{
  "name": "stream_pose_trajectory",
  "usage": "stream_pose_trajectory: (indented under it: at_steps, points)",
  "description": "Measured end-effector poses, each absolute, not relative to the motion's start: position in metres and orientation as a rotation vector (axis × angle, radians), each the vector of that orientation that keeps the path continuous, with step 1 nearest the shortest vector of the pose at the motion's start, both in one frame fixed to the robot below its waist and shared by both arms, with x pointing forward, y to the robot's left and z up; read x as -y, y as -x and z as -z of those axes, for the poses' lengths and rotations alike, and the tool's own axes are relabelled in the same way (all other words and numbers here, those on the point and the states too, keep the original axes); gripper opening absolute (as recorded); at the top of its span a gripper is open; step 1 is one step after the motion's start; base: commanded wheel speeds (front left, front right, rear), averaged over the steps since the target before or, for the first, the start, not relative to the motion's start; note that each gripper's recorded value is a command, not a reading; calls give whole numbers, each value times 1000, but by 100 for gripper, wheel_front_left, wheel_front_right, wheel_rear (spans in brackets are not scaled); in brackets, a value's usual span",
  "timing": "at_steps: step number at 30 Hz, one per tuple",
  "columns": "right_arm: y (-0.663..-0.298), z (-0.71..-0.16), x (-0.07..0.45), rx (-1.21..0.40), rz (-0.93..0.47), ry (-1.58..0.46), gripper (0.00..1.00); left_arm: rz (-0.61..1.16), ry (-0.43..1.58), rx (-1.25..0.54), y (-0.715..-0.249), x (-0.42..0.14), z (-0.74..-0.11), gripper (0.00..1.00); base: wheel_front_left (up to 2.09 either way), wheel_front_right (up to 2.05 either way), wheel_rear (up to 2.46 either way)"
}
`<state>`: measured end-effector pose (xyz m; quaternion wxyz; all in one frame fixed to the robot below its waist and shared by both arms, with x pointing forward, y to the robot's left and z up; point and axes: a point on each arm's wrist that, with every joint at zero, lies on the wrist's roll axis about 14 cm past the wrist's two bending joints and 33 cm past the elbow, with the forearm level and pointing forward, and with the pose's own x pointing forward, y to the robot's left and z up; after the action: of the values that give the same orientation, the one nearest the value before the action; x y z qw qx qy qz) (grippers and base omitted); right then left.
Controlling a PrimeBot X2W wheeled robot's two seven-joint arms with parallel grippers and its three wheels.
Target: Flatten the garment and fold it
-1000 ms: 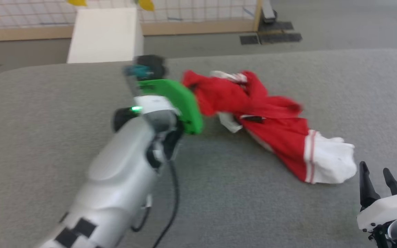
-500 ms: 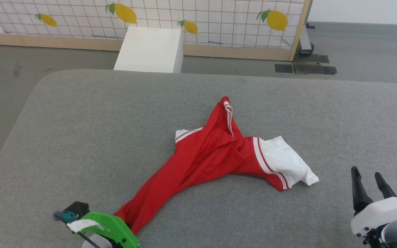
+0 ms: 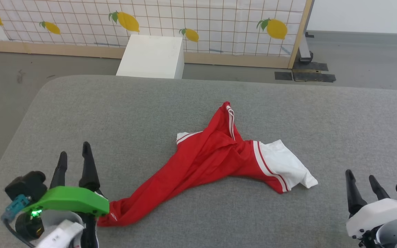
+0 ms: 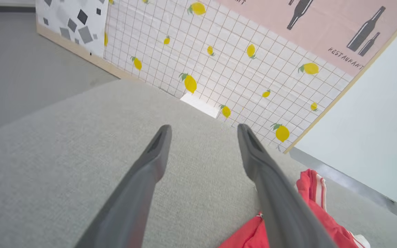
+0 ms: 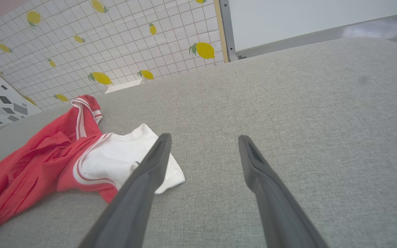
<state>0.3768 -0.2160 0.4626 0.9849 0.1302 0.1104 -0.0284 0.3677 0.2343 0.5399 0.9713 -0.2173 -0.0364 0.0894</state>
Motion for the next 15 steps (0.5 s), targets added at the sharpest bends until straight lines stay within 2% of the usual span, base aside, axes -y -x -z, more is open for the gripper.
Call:
stream_pose_trajectory:
  at_steps: [7, 10, 15]
  points:
    - [-381, -448, 204, -319, 20, -252, 100, -93, 244, 211, -367, -205, -565, 100, 0, 0, 0]
    - [-397, -448, 191, -376, -24, -220, 100, -83, 217, 214, -367, -195, -560, 100, 0, 0, 0]
    - [-431, -447, 162, -515, -145, -41, 100, -87, 219, 202, -371, -186, -551, 100, 0, 0, 0]
